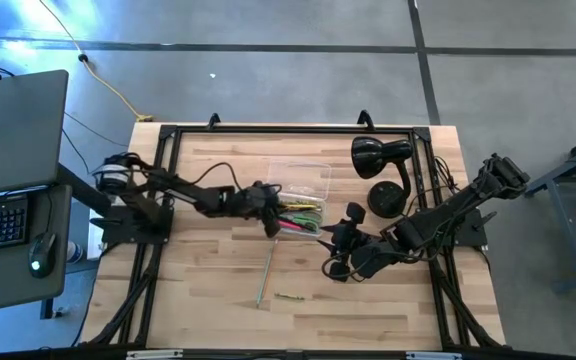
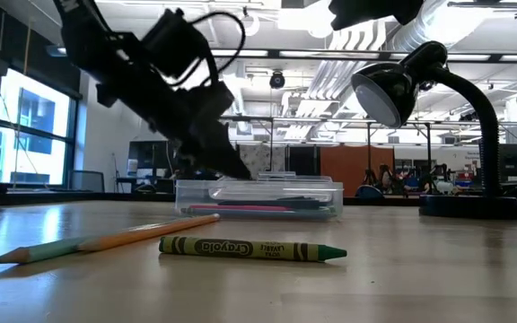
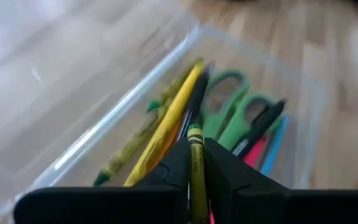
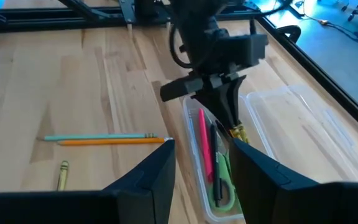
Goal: Pick & place school supplies into a supply box
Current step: Put the left green crayon into the transparent supply box, then put the green crayon into the transparent supply box
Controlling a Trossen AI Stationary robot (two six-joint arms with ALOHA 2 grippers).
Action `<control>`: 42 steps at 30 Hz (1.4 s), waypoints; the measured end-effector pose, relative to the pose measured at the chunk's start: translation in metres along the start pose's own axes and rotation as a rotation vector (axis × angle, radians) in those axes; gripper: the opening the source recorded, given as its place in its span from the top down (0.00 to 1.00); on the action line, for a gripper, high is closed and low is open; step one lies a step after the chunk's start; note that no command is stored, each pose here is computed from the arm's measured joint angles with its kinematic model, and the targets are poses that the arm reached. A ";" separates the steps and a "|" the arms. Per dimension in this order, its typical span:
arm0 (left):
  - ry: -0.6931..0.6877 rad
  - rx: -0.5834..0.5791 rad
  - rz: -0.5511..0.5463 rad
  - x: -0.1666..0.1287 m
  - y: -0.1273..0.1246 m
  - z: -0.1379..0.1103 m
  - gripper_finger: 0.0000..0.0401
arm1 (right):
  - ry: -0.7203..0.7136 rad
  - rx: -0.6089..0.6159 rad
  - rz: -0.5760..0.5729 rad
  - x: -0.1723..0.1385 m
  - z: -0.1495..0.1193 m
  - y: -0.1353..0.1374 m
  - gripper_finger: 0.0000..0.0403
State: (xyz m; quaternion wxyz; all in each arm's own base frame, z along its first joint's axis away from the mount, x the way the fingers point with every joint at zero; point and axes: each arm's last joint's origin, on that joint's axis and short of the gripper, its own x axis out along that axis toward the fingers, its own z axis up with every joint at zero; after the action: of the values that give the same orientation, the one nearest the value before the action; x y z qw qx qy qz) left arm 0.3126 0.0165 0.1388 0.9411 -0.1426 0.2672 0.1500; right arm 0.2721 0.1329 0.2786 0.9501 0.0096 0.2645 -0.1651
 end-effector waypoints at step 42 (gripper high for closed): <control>-0.459 0.016 -0.408 -0.100 -0.021 0.103 0.72 | 0.012 0.026 0.250 0.138 -0.148 0.123 0.67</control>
State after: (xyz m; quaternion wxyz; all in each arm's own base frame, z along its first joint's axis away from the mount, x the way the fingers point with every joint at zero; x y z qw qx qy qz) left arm 0.2861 0.0124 0.2817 0.9887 -0.1482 0.0146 -0.0161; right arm 0.3486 0.2218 0.0730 0.9615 0.0558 0.2646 -0.0489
